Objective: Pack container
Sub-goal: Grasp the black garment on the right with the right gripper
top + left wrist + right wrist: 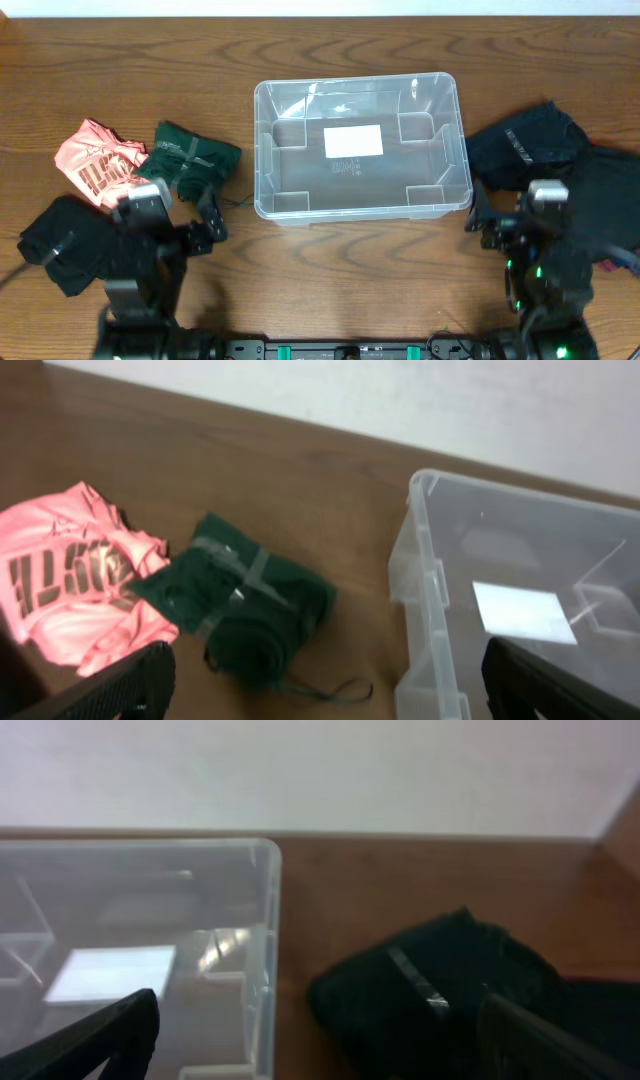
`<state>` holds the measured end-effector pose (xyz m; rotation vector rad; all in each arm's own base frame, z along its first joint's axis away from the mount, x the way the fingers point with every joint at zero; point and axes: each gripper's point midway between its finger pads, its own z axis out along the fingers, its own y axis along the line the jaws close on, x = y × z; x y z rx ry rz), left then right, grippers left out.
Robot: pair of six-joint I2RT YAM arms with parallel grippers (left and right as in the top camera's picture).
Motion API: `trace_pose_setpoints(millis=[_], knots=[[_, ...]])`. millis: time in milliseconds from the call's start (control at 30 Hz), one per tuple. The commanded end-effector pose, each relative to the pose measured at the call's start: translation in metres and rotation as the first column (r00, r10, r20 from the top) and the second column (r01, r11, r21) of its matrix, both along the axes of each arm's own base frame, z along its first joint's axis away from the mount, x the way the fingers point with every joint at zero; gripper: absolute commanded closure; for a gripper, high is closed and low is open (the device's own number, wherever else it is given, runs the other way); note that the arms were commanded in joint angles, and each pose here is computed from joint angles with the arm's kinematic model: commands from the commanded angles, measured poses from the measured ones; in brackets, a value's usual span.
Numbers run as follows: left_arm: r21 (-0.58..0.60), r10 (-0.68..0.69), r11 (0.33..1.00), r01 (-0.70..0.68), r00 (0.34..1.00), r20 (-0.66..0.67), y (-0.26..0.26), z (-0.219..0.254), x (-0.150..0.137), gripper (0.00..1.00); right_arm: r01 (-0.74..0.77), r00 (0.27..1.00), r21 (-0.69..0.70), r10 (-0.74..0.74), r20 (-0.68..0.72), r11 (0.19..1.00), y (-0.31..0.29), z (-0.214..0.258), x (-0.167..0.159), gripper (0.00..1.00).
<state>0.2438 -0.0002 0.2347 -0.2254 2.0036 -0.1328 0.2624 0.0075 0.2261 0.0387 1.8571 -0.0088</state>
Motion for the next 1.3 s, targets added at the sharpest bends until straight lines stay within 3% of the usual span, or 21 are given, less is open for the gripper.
trace_pose_setpoints(millis=[0, 300, 400, 500, 600, 667, 1067, 1267], knots=[[0.032, -0.013, 0.999, 0.016, 0.996, -0.085, 0.0, 0.017, 0.012, 0.02, 0.046, 0.997, 0.01, -0.045, -0.06, 0.999, -0.009, 0.021, 0.019, 0.01], [0.033, -0.013, 0.999, 0.028, 0.922, -0.386, 0.0, 0.019, 0.023, 0.02, 0.045, 0.909, 0.141, 0.018, -0.416, 0.989, -0.028, 0.023, 0.068, 0.01], [0.032, -0.013, 0.999, 0.028, 0.917, -0.398, -0.001, 0.021, 0.028, 0.02, 0.165, 0.871, 0.111, -0.092, -0.483, 0.98, -0.056, 0.02, 0.074, 0.01], [0.033, -0.013, 0.999, 0.028, 0.918, -0.396, -0.001, 0.022, 0.028, 0.02, 0.367, 0.831, 0.182, -0.234, -0.505, 0.912, -0.092, 0.011, 0.076, 0.01], [0.033, -0.013, 0.999, 0.028, 0.918, -0.396, -0.001, 0.022, 0.028, 0.02, 0.359, 0.835, 0.278, -0.174, -0.521, 0.891, -0.102, -0.006, 0.085, 0.01], [0.033, -0.013, 0.999, 0.028, 0.918, -0.396, -0.001, 0.022, 0.028, 0.02, 0.415, 0.799, 0.303, -0.185, -0.572, 0.858, -0.114, -0.028, 0.088, 0.01], [0.032, -0.013, 0.999, 0.028, 0.918, -0.397, -0.001, 0.022, 0.028, 0.02, 0.485, 0.685, 0.385, -0.068, -0.725, 0.785, -0.119, -0.135, 0.123, 0.03], [0.032, -0.013, 0.999, 0.028, 0.918, -0.397, -0.001, 0.022, 0.028, 0.02, 0.511, 0.633, 0.404, -0.014, -0.774, 0.759, -0.111, -0.174, 0.127, 0.16]])
